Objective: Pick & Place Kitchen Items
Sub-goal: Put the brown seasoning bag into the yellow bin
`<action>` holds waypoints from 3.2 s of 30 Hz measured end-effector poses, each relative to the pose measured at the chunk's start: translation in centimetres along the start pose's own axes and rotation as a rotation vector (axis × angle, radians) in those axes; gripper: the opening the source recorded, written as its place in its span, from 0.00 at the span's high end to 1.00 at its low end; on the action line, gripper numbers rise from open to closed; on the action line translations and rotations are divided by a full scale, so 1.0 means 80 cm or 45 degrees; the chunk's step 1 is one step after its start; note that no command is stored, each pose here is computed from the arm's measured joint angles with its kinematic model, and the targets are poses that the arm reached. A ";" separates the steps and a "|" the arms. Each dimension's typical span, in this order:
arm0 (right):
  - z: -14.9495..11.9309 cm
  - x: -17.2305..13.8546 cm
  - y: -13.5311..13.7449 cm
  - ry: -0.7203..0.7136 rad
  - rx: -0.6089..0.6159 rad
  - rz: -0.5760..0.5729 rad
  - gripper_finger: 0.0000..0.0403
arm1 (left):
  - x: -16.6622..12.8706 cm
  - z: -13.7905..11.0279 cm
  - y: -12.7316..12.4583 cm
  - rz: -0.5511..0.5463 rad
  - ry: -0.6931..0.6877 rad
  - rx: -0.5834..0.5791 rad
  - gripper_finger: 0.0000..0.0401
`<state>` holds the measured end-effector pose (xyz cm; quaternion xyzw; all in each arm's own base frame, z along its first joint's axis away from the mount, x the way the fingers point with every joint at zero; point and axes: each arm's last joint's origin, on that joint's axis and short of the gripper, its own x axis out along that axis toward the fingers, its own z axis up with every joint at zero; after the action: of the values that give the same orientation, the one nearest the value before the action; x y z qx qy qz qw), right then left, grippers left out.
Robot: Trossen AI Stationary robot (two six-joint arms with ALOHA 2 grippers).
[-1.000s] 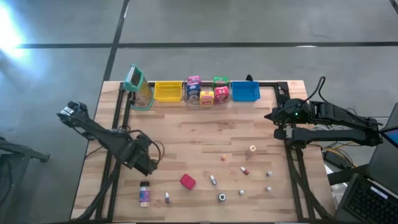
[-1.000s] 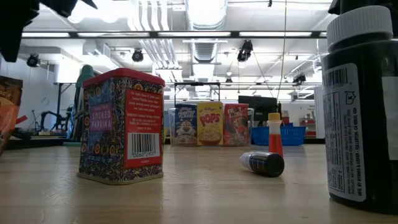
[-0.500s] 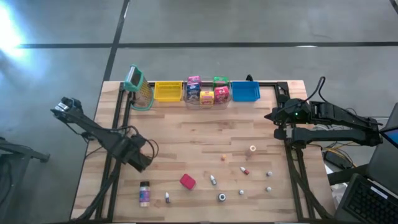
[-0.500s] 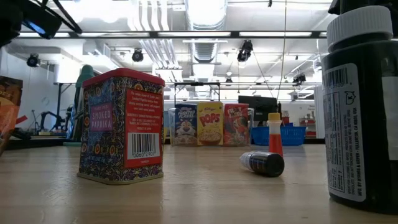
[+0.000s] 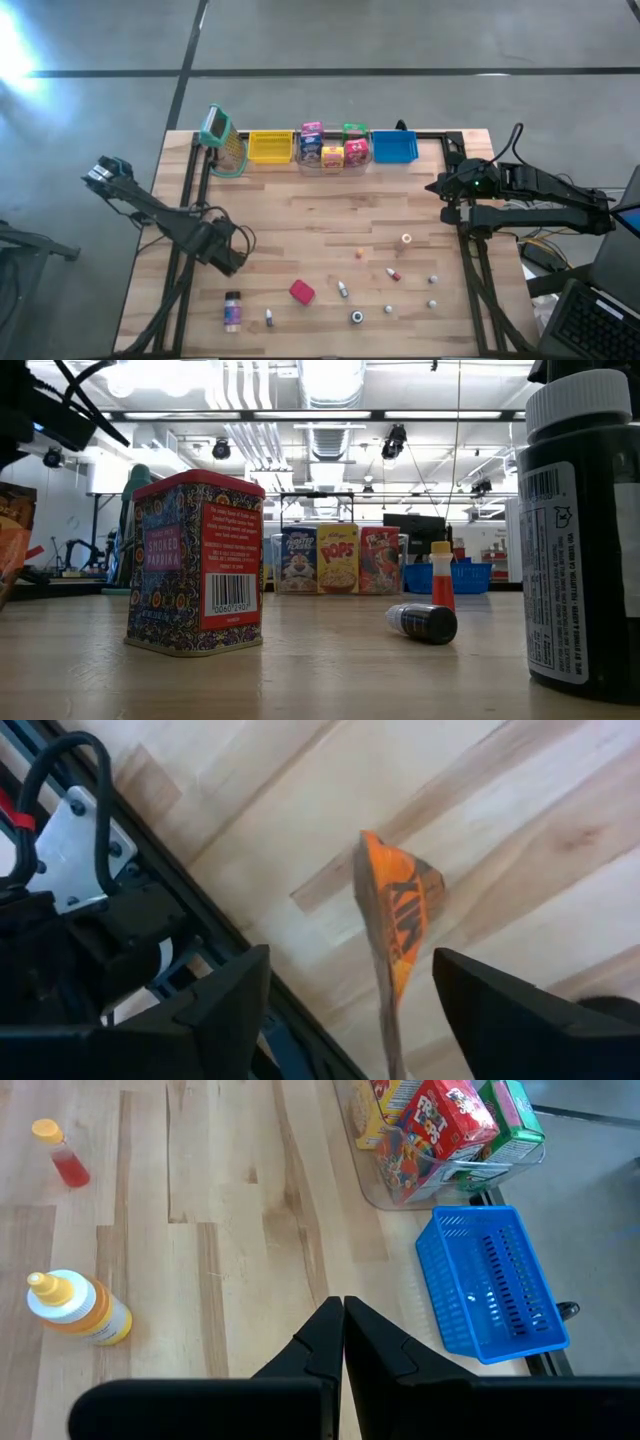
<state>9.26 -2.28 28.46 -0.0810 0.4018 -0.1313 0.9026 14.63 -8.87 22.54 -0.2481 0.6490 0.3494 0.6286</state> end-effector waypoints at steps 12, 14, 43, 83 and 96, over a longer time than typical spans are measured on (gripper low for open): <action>0.000 0.000 0.000 0.000 0.000 0.000 0.98 | 0.002 0.003 -0.005 -0.058 -0.024 -0.021 0.64; 0.000 0.000 0.000 0.000 0.000 0.000 0.98 | 0.002 0.003 -0.005 -0.058 -0.021 -0.021 0.69; 0.000 0.000 0.000 -0.001 0.000 0.000 0.98 | -0.021 0.046 0.001 0.096 -0.738 0.112 0.99; 0.000 0.000 0.000 0.001 0.000 0.000 0.98 | -0.040 0.379 0.176 0.223 -0.355 0.338 1.00; 0.000 0.000 0.000 0.001 0.000 0.000 0.98 | 0.002 0.415 0.188 0.231 -0.228 0.347 1.00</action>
<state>9.26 -2.29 28.45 -0.0810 0.4022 -0.1313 0.9025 24.52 26.09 25.70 -0.0692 0.6514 0.3342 0.6776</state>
